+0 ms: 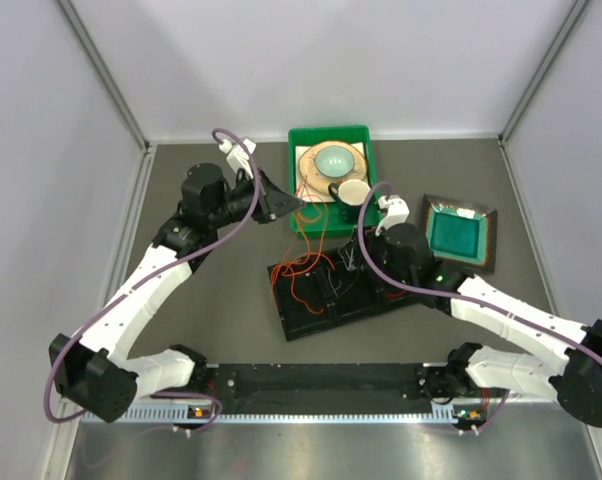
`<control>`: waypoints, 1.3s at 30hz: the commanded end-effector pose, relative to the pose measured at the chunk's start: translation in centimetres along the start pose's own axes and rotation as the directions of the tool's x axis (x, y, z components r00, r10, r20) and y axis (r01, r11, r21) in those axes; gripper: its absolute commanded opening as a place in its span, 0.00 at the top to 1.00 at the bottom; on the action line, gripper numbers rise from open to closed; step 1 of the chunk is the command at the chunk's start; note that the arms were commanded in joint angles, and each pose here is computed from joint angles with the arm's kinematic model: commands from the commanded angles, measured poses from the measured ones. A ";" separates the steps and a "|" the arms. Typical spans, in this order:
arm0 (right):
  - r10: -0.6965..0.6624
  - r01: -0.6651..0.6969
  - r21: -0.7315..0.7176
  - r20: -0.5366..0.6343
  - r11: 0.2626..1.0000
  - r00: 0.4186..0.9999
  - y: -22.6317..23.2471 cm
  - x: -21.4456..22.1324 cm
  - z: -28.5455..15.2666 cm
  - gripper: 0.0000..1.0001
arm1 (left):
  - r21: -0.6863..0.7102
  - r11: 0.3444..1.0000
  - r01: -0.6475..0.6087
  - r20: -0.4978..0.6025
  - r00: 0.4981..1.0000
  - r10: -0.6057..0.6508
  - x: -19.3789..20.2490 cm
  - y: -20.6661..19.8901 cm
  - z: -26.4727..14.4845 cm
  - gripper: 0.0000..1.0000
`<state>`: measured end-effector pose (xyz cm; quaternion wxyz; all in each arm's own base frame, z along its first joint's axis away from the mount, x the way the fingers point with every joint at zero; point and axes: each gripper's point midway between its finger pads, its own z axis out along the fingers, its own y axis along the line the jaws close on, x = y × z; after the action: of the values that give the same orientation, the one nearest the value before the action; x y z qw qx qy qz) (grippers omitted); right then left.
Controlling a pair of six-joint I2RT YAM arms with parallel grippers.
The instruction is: Untangle the cables
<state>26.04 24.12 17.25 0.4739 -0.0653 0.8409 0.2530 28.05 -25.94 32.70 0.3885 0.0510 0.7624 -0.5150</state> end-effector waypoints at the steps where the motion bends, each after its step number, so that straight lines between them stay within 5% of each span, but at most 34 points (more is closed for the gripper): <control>1: 0.016 -0.009 -0.108 0.069 0.994 0.997 2.4 -2.0 -1.0 0.30 | 0.174 0.983 -0.057 0.086 0.995 0.043 -2.9 -5.3 -0.3 1.00; 8: 0.050 -0.040 -0.240 0.034 0.970 0.998 5.3 -1.7 0.1 0.27 | 0.264 0.962 -0.073 0.132 0.991 0.039 -5.2 -8.5 -0.5 1.00; 21: 0.140 -0.119 -0.164 0.124 0.979 0.982 2.8 -2.3 -1.2 0.25 | 0.307 0.947 0.093 0.226 0.960 -0.168 -7.8 -8.6 0.2 1.00; 29: 0.165 -0.150 -0.103 0.166 0.983 0.972 0.6 -2.4 -2.0 0.25 | 0.135 0.985 0.106 0.231 0.963 -0.136 -4.8 -4.1 -0.5 1.00; 37: 0.168 -0.155 -0.101 0.140 0.983 0.976 0.3 -1.7 -1.2 0.35 | -0.044 0.989 0.144 0.257 0.958 -0.128 -1.5 1.1 -1.9 1.00; 39: 0.170 -0.156 -0.112 0.129 0.981 0.977 0.6 -1.6 -0.8 0.53 | -0.070 0.979 0.193 0.205 0.963 -0.175 1.1 3.6 -1.0 1.00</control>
<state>25.54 23.48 18.99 0.5034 -0.0072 0.8007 0.3245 28.10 -23.91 34.36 0.4342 -0.0716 0.7170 -0.5406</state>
